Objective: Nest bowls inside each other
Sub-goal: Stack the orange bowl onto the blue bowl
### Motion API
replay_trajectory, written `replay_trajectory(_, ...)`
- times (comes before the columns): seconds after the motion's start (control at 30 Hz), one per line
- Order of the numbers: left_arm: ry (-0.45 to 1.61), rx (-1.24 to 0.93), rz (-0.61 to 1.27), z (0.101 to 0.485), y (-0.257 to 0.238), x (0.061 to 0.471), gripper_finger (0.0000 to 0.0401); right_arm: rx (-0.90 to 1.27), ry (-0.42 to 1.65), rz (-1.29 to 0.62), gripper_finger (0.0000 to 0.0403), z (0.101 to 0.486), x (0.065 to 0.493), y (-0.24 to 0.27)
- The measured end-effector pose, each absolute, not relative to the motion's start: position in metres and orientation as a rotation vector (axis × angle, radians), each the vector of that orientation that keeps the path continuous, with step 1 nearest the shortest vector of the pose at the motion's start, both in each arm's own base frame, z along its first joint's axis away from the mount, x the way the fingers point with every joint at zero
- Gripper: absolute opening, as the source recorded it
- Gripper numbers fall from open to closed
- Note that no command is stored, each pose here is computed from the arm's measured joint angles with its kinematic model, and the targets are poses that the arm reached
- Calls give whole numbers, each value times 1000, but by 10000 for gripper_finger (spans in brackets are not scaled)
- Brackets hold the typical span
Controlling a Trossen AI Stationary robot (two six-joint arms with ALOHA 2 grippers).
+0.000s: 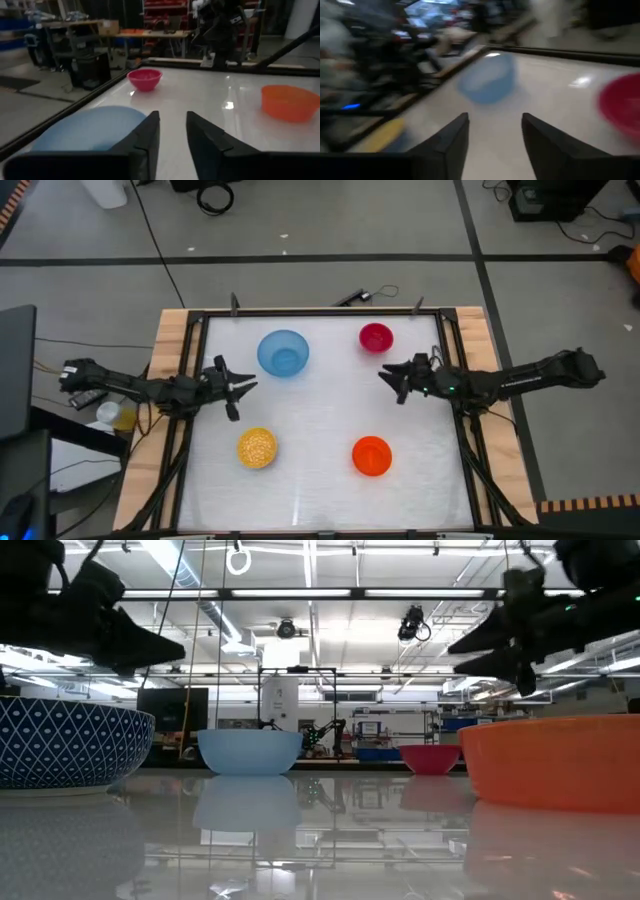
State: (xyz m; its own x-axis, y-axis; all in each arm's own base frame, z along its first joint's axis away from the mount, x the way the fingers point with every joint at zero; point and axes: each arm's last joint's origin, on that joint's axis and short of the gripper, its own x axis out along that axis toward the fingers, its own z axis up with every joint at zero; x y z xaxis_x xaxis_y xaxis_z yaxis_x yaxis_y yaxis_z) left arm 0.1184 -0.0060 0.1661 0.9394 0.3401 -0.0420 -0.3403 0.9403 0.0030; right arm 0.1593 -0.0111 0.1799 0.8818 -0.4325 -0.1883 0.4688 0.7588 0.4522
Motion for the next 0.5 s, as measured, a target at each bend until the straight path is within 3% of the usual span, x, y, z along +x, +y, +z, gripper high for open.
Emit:
replay_trajectory(0.1, 46, -31, 377, 164, -3, 124, 132, 501, 127, -608, 223, 178, 171, -22)
replay_trajectory(0.2, 38, -35, 398, 164, -1, 130, 154, 437, 238, -607, 236, 184, 187, -33)
replay_trajectory(0.5, 105, -24, 411, 155, -1, 137, 180, 295, 501, -629, 229, 203, 245, -66)
